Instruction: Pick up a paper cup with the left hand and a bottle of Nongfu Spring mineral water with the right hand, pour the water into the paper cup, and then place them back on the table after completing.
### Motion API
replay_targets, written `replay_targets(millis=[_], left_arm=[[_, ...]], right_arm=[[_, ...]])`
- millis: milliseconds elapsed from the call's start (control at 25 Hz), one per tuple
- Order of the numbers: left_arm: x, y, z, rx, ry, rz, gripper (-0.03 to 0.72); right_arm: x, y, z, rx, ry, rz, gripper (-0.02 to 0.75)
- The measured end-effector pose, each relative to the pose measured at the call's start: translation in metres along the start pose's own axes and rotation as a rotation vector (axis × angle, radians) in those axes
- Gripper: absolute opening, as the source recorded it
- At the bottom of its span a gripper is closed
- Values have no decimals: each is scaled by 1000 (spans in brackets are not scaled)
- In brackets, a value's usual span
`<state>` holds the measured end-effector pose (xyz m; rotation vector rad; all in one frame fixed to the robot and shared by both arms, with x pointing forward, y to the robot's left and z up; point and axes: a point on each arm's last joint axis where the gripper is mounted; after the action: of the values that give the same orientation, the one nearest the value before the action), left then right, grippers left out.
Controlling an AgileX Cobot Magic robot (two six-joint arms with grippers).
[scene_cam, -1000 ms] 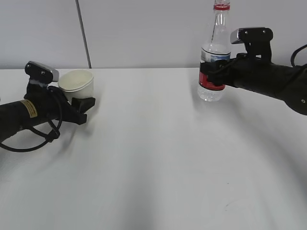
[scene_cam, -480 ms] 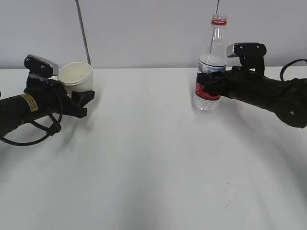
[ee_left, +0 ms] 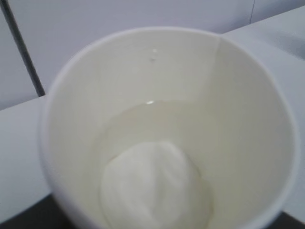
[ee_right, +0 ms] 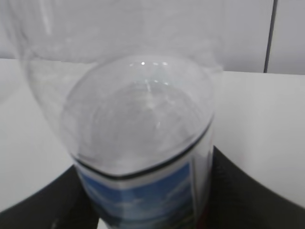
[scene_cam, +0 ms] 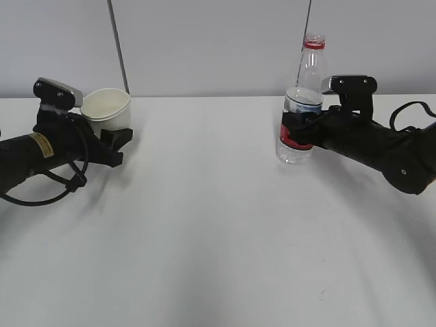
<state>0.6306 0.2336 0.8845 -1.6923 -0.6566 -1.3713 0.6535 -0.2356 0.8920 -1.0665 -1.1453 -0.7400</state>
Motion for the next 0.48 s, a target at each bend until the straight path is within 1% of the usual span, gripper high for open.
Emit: replay_targets(millis=[200, 480], left_arm=[[-1, 0, 0, 2, 0, 6, 406], [0, 0, 1, 8, -5, 4, 406]], right_arm=[[2, 0, -3, -30, -10, -17, 410], [1, 0, -4, -46, -13, -20, 410]])
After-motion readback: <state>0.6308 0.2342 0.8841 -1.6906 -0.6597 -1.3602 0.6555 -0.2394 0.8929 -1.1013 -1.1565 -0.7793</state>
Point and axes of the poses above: a point on each arm's last joint axis where the gripper is mounted, y pointing out along that axis toward the gripper, z along the wrist's bending axis when the last joint is at zero, x = y × z, and after that the axes turned 4 degrees about -y, right-handed
